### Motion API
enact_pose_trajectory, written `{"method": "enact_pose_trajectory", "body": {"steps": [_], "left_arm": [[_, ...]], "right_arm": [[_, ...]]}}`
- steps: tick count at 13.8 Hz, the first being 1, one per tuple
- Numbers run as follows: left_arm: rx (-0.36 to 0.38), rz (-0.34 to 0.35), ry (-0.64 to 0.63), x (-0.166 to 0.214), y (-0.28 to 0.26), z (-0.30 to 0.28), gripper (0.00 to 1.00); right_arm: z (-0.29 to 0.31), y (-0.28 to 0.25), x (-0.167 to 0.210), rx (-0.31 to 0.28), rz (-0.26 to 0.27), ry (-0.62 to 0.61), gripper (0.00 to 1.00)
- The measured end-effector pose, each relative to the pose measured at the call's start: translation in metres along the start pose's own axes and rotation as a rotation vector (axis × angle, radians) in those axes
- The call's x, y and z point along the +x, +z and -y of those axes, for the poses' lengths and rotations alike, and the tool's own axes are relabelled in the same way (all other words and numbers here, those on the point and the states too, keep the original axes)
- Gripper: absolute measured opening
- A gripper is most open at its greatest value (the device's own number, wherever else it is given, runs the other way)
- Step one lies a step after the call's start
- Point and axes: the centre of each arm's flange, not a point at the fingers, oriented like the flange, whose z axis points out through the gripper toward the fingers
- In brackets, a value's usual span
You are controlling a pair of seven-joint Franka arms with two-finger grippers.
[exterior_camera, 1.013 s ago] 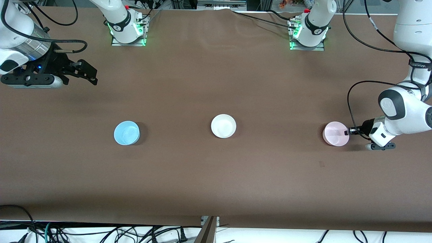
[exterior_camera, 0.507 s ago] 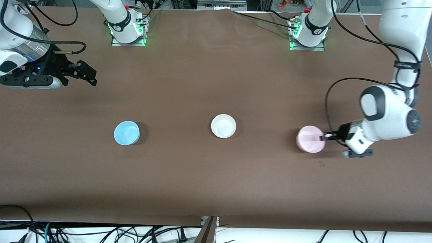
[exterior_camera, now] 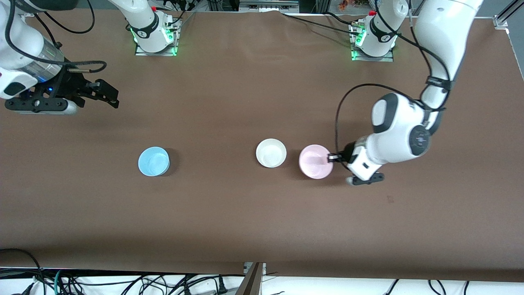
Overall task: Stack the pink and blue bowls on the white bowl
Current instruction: 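Set the pink bowl into the white bowl with the left gripper, then grasp the blue bowl rim with the right gripper while the left gripper withdraws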
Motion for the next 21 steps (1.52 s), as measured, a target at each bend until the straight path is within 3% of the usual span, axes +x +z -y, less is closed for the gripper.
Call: {"method": "enact_pose_trajectory", "body": {"steps": [5, 10, 14, 18, 21], "left_arm": [[0.005, 0.016, 0.005, -0.032, 0.06, -0.058, 0.03], [-0.004, 0.01, 0.05, -0.059, 0.082, -0.095, 0.03], [0.035, 0.016, 0.08, -0.062, 0.1, -0.093, 0.03], [0.058, 0.016, 0.097, -0.061, 0.111, -0.089, 0.03], [0.057, 0.02, 0.101, -0.063, 0.113, -0.091, 0.03]], "right_arm": [[0.0, 0.035, 0.015, -0.014, 0.058, 0.003, 1.0], [-0.007, 0.061, 0.027, -0.032, 0.097, 0.013, 1.0], [-0.008, 0.067, 0.029, -0.036, 0.105, 0.013, 1.0], [-0.009, 0.12, 0.047, -0.044, 0.176, 0.018, 1.0], [-0.006, 0.127, 0.053, -0.037, 0.152, 0.015, 1.0]]}}
